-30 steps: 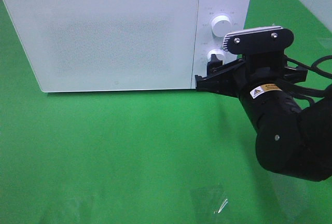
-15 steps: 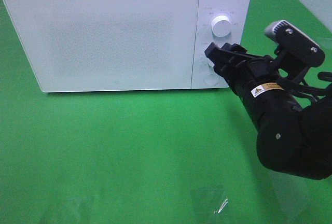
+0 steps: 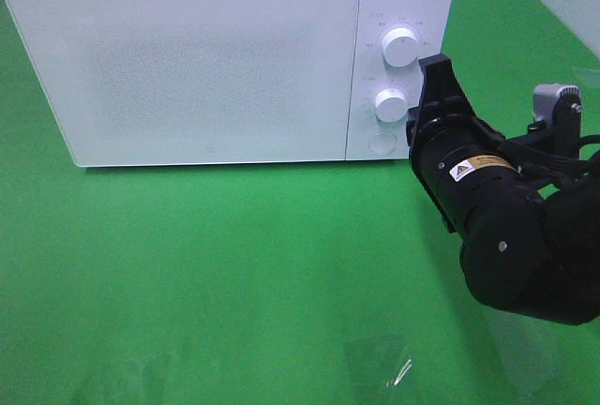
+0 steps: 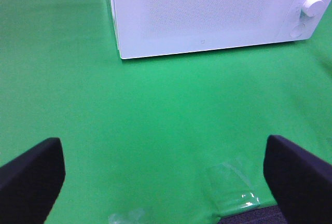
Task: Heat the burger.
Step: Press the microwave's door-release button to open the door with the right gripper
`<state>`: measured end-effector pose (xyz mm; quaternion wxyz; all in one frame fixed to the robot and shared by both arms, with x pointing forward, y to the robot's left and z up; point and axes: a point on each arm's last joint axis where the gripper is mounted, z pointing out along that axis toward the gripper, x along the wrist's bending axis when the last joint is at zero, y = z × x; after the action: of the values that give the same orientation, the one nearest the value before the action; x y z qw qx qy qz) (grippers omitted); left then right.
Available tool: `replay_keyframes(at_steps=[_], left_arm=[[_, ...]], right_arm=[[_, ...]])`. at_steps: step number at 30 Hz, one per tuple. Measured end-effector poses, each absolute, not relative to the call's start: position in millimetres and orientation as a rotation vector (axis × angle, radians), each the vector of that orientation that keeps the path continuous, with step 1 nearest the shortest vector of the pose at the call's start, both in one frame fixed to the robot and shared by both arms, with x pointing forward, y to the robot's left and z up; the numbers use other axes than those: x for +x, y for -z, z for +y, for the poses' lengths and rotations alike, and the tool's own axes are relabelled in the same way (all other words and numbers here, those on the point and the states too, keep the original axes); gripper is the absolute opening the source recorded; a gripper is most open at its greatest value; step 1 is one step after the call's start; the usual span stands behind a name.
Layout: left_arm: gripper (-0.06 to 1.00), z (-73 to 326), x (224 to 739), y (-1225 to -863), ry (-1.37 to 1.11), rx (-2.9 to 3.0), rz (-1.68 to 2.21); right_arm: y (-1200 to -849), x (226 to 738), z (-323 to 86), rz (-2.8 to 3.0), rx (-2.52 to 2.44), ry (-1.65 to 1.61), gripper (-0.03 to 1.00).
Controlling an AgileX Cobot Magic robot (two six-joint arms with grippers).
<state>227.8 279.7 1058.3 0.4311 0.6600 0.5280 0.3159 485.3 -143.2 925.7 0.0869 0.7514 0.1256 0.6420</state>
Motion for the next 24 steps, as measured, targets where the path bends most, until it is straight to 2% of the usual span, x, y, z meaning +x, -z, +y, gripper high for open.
replay_keyframes(at_steps=[2,11,20,24], left_arm=[[0.98,280,228,-1058,-0.788,1.646,1.317],[0.98,280,228,-1058,-0.788,1.646,1.317],[0.98,280,228,-1058,-0.788,1.646,1.317],[0.98,280,228,-1058,-0.788,1.646,1.317]], right_arm=[[-922,485,-142,0.315,2.335,-1.904,0.0],[-914,483,-140,0.233,2.493,-1.851,0.0],[-911,494,-157,0.197,2.494,-1.806,0.0],[-896,499,-155,0.217,2.514,-1.762,0.0]])
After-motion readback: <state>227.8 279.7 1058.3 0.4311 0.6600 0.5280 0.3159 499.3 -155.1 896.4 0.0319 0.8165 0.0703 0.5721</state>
